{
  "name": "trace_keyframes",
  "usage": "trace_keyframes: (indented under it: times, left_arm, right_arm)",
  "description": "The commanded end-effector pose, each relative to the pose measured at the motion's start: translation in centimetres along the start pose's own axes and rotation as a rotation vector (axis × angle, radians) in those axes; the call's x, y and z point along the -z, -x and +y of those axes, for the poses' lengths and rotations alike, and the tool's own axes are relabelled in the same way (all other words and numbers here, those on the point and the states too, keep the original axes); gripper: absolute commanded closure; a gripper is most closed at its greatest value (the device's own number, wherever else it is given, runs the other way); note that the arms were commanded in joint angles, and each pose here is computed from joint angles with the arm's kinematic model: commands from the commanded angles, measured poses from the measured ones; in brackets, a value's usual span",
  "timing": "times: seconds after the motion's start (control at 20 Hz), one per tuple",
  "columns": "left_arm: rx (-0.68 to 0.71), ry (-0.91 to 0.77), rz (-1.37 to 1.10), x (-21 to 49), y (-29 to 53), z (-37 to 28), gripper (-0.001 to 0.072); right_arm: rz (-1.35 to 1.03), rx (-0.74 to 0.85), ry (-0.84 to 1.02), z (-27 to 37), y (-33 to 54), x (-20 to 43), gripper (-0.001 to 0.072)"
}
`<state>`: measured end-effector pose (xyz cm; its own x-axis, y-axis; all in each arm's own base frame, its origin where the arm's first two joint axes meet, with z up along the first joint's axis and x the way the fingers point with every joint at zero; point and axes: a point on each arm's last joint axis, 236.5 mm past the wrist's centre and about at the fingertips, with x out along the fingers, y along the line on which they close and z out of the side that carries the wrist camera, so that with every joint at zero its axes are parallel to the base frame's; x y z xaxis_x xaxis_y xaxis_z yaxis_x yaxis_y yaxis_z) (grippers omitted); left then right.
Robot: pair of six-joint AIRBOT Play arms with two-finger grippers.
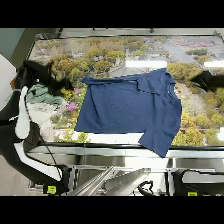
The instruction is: Fold the shirts.
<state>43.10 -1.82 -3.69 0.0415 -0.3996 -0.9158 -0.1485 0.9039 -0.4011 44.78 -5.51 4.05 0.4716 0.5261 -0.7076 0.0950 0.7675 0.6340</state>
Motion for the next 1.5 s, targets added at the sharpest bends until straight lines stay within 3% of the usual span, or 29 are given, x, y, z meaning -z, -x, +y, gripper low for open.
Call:
trace_keyframes:
  times: [0.0, 0.2, 0.3, 0.35, 0.55, 0.6, 0.85, 0.9, 1.0, 1.05, 1.1, 1.2, 1.3, 1.45]
  left_arm:
    - [0.164, 0.000, 0.210, 10.0, -4.1, 1.0, 0.0023]
    - [0.293, 0.038, 0.318, 13.8, -7.6, 0.7, 0.0023]
    - [0.346, 0.027, 0.361, 14.6, -8.6, -0.5, 0.0024]
    - [0.353, 0.023, 0.383, 15.1, -8.8, -0.8, 0.0026]
    - [0.360, -0.039, 0.427, 16.1, -9.0, -2.0, 0.0518]
    - [0.361, -0.053, 0.427, 16.2, -9.0, -2.1, 0.0680]
    - [0.356, -0.092, 0.381, 14.2, -8.0, -2.5, 0.0695]
    - [0.352, -0.096, 0.368, 13.7, -7.7, -2.6, 0.0696]
    - [0.344, -0.118, 0.329, 12.9, -6.9, -2.9, 0.0695]
    - [0.340, -0.132, 0.308, 12.4, -6.3, -3.1, 0.0695]
    - [0.334, -0.151, 0.278, 11.8, -5.5, -3.5, 0.0696]
    - [0.326, -0.206, 0.180, 10.4, -2.7, -4.9, 0.0697]
    - [0.381, -0.287, -0.024, 8.1, 3.1, -9.1, 0.0697]
    - [0.411, -0.512, -0.504, 7.4, 19.0, -17.9, 0.0697]
  right_arm:
    - [0.096, -0.024, -0.146, -3.8, 2.9, 6.7, 0.0318]
    - [0.278, 0.038, -0.234, -7.1, 1.9, 13.8, 0.0314]
    - [0.346, 0.038, -0.277, -7.6, 0.8, 16.9, 0.0207]
    - [0.364, 0.037, -0.291, -7.8, 0.4, 18.0, 0.0208]
    - [0.370, 0.092, -0.298, -9.9, -0.9, 19.6, 0.0208]
    - [0.373, 0.089, -0.300, -9.9, -1.5, 19.6, 0.0208]
    - [0.425, 0.066, -0.262, -8.9, -6.0, 20.1, 0.0223]
    - [0.424, 0.043, -0.249, -8.2, -6.9, 19.9, 0.0312]
    - [0.391, -0.009, -0.231, -6.9, -7.9, 18.6, 0.0347]
    - [0.359, -0.045, -0.226, -6.0, -8.1, 17.4, 0.0459]
    - [0.331, -0.095, -0.215, -4.5, -7.9, 16.1, 0.0637]
    - [0.291, -0.157, -0.125, -1.3, -6.1, 13.6, 0.0691]
    - [0.142, -0.214, 0.030, 4.4, -1.6, 8.6, 0.0692]
    - [-0.247, -0.286, 0.398, 18.2, 12.1, 1.7, 0.0693]
